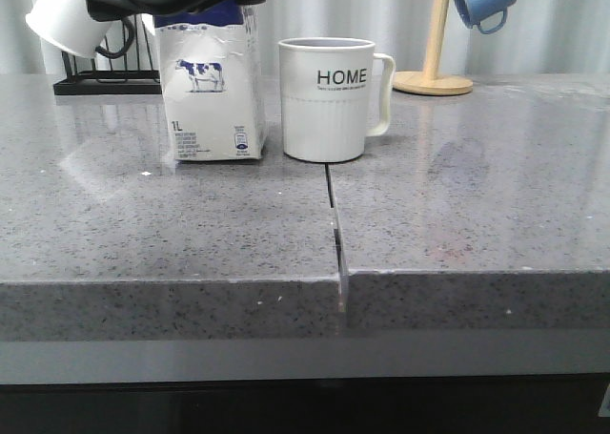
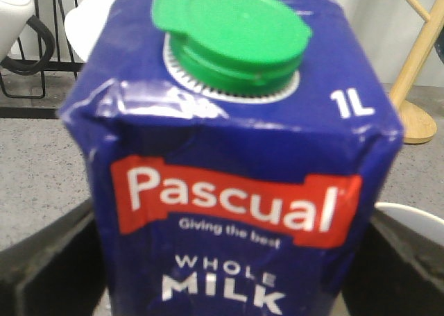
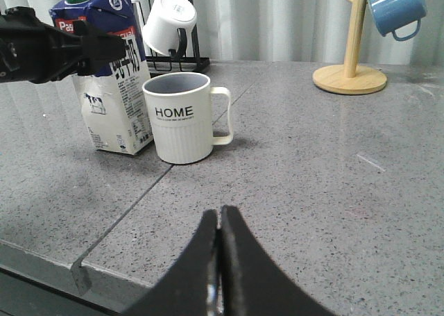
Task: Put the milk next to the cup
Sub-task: 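Lower the carton next to the mug, open the left gripper, withdraw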
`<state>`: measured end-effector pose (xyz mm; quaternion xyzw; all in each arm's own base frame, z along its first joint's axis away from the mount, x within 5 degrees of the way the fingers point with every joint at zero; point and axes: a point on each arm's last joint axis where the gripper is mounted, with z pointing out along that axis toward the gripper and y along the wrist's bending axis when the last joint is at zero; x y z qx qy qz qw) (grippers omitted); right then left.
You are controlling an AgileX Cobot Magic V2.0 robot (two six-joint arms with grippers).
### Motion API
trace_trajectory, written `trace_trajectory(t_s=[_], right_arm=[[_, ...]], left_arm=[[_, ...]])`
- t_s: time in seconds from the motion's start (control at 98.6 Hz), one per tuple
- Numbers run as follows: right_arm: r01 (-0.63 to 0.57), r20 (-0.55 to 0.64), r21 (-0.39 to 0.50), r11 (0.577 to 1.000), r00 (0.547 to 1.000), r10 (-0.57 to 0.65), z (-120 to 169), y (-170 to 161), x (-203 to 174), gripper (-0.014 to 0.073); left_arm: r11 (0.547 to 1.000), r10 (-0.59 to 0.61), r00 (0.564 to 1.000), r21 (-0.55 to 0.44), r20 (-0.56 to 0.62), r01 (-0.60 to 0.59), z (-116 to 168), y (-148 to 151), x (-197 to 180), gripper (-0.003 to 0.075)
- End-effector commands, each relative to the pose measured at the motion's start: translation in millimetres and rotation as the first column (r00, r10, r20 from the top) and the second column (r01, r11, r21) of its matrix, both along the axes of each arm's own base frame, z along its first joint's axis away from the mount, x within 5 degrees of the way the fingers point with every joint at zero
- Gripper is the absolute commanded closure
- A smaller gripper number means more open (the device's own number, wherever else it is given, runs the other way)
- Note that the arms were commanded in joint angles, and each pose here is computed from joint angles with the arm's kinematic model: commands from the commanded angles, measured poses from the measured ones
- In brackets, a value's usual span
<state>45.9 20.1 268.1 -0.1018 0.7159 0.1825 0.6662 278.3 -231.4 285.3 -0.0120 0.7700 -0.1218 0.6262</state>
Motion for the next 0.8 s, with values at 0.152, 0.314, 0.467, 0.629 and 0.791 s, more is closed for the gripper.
trace_trajectory(t_s=[0.152,0.314,0.467,0.629,0.791], right_arm=[[0.003,0.096,0.027,1.0,0.995,-0.006,15.3,-0.7,-0.8,0.0664],[0.003,0.096,0.027,1.0,0.995,-0.006,15.3,-0.7,-0.8,0.0664],[0.003,0.096,0.027,1.0,0.995,-0.006,15.3,-0.7,-0.8,0.0664],[0.003,0.096,0.027,1.0,0.995,-0.006,15.3,-0.7,-0.8,0.0664],[0.003,0.096,0.027,1.0,0.995,-0.006,15.3,-0.7,-0.8,0.0664]], left_arm=[[0.999,-0.014,0.998,-0.032,0.067,0.016,22.9,-1.3,-7.1,0.006],[0.999,-0.017,0.996,-0.033,0.082,0.02,25.3,-3.6,-14.8,0.006],[1.0,-0.009,0.996,0.001,0.09,0.009,24.4,6.2,-30.7,0.0062],[0.999,-0.036,0.995,0.006,0.098,0.036,26.7,20.3,-53.1,0.0071],[0.997,-0.081,0.99,0.005,0.112,0.081,31.0,39.6,-72.9,0.0111]])
